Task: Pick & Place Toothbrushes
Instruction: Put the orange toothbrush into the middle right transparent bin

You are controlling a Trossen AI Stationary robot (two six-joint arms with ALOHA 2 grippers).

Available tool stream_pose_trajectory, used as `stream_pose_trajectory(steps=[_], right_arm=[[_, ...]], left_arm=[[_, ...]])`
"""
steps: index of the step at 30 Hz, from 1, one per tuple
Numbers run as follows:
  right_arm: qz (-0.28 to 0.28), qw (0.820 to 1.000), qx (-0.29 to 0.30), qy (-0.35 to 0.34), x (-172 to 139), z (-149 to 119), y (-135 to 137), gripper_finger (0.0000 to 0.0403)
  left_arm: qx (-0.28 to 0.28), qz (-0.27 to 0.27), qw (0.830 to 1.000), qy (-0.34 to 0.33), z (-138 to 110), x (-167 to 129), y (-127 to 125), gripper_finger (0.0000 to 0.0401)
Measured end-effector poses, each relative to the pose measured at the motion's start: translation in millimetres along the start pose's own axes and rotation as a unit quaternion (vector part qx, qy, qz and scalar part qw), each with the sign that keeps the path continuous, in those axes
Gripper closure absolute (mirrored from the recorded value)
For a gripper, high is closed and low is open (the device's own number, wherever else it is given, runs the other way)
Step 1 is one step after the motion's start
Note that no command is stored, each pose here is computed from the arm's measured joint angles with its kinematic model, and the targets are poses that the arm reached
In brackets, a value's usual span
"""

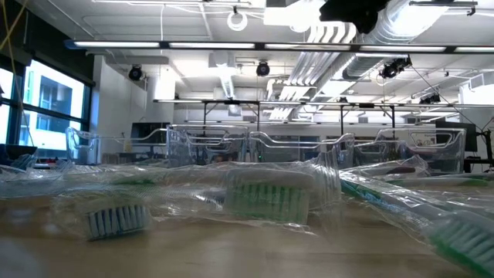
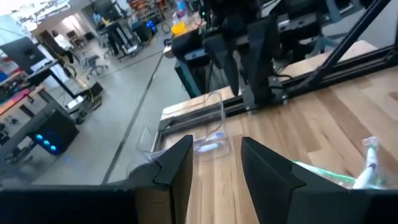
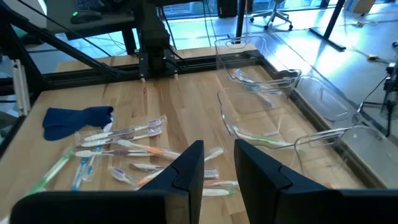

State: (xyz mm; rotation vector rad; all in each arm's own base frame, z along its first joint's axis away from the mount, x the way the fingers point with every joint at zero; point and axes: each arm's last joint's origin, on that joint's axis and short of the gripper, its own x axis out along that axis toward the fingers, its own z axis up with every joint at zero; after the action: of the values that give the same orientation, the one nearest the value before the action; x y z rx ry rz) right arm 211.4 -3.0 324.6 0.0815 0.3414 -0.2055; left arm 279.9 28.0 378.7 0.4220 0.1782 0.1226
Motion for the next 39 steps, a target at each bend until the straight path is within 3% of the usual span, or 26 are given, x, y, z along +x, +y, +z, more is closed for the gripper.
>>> stream_pose_trajectory(steps=[13,20,26,31,39], right_arm=[[0.053,0.998,0.025,0.004,-0.2,0.4,3.2,0.0321],[0.076,0.995,0.071,0.01,-0.4,0.5,4.5,0.0321],[0.088,0.993,0.077,-0.021,-1.0,6.6,7.1,0.0321],[0.102,0.989,0.079,-0.072,-2.4,16.5,8.5,0.0321],[0.124,0.987,0.076,-0.072,2.2,16.7,10.8,0.0321]], left_arm=[[0.062,-0.055,0.995,-0.058,26.6,-27.0,-29.0,0.0269],[0.07,-0.079,0.991,-0.079,34.9,-34.5,-42.7,0.0269],[0.071,-0.094,0.989,-0.091,39.2,-37.3,-51.1,0.0269],[0.072,-0.097,0.989,-0.091,39.3,-37.7,-52.5,0.0269],[0.078,-0.11,0.989,-0.061,33.4,-37.3,-54.4,0.0269]])
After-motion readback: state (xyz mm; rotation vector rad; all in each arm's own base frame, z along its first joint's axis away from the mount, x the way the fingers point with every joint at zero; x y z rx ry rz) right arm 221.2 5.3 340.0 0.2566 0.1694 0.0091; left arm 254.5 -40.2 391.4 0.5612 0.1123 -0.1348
